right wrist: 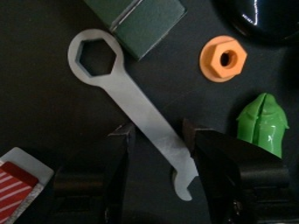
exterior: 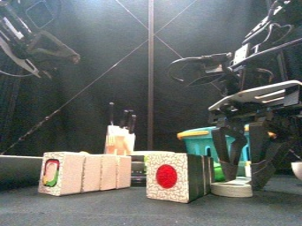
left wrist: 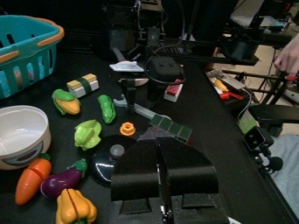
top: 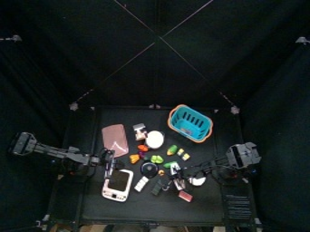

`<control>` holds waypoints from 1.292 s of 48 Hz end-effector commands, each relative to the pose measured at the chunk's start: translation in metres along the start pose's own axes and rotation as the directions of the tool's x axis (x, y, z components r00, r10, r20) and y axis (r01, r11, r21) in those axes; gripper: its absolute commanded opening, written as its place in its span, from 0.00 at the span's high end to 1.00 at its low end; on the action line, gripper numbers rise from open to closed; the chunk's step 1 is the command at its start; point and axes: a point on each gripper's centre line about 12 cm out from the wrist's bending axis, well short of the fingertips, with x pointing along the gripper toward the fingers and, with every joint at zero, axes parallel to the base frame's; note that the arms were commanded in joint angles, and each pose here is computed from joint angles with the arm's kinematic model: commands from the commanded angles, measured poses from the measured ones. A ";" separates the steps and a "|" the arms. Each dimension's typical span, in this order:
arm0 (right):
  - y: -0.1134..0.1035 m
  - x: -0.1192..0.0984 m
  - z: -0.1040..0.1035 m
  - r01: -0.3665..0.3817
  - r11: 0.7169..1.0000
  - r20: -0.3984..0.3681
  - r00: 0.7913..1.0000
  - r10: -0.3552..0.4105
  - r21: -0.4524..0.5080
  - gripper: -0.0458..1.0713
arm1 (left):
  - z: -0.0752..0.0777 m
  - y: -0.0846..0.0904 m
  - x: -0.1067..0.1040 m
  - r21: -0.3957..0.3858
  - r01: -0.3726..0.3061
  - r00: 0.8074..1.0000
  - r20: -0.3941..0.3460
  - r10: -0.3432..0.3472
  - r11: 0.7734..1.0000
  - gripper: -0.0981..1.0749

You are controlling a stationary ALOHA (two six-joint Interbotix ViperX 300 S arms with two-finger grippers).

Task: Grab wrench

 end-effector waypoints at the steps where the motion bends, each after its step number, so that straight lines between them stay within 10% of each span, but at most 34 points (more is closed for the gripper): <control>1: 0.001 -0.009 0.008 0.002 1.000 0.036 0.999 -0.002 -0.004 0.21 | 0.005 -0.001 0.001 0.000 0.003 1.000 0.020 -0.003 1.000 0.88; 27: 0.003 -0.005 0.004 -0.002 1.000 0.008 1.000 0.002 -0.004 0.48 | 0.005 0.000 0.000 -0.027 -0.007 1.000 0.019 0.008 1.000 0.88; 62: 0.002 -0.036 0.013 0.006 1.000 0.076 0.997 -0.007 0.013 0.49 | 0.006 0.000 0.000 -0.028 -0.007 1.000 0.022 0.008 1.000 0.88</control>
